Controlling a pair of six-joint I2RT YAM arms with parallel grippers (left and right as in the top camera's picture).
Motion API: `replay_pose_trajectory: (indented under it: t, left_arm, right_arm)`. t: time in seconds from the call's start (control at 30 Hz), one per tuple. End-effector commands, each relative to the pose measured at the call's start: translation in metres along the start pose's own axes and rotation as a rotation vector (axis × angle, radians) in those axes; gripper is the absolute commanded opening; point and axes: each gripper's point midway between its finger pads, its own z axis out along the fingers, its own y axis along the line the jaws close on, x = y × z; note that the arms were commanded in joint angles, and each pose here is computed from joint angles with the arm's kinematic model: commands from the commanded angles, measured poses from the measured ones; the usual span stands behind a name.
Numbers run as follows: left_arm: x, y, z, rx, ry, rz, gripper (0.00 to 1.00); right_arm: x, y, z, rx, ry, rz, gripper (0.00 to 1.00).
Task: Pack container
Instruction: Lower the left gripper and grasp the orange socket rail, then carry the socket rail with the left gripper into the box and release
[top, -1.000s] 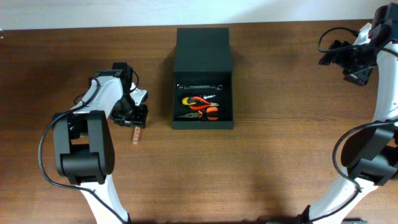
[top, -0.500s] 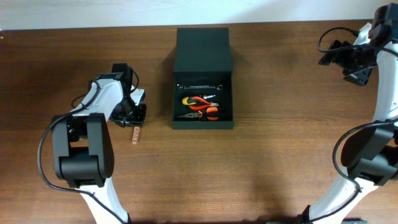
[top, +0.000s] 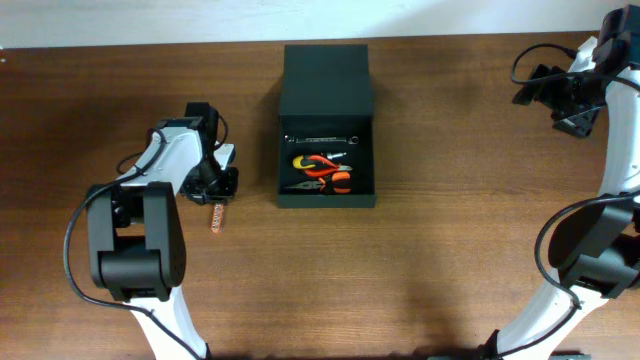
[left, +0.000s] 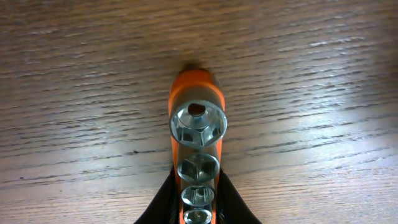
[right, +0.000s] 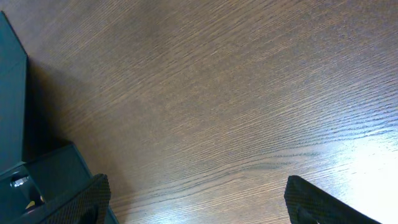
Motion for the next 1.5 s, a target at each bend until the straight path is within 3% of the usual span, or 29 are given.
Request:
replay_pose_trajectory:
  t: [0.0,0.4,0.73,0.9,1.07,1.2,1.47]
  left_arm:
    - [0.019,-0.018,0.026,0.048,0.091,0.018,0.05]
    - [0.01,-0.017,0.01,0.044,0.08,0.019,0.01]
    - [-0.026,-0.015,-0.05,0.035,-0.037,0.067,0.02]
    - [-0.048,-0.016,-0.103,0.02,-0.144,0.147,0.02]
    - [-0.076,-0.035,-0.178,-0.031,-0.333,0.374,0.02]
    - [-0.093,-0.069,-0.23,-0.109,-0.481,0.685,0.02]
    - [-0.094,-0.154,-0.233,-0.192,-0.527,1.223,0.02]
  right_arm:
    - [-0.001,-0.004,0.002,0.01,-0.001,0.01,0.89]
    - [-0.002,-0.004,0.002,0.01,-0.003,0.01,0.89]
    - [-0.002,-0.004,0.002,0.01,-0.003,0.01,0.89]
    - [-0.002,-0.004,0.002,0.01,-0.003,0.01,0.89]
    - [-0.002,-0.004,0.002,0.009,-0.002,0.01,0.89]
    - [-0.001,-0.003,0.002,0.009,0.0,0.009,0.89]
    - [0.0,-0.003,0.002,0.01,0.005,0.01,0.89]
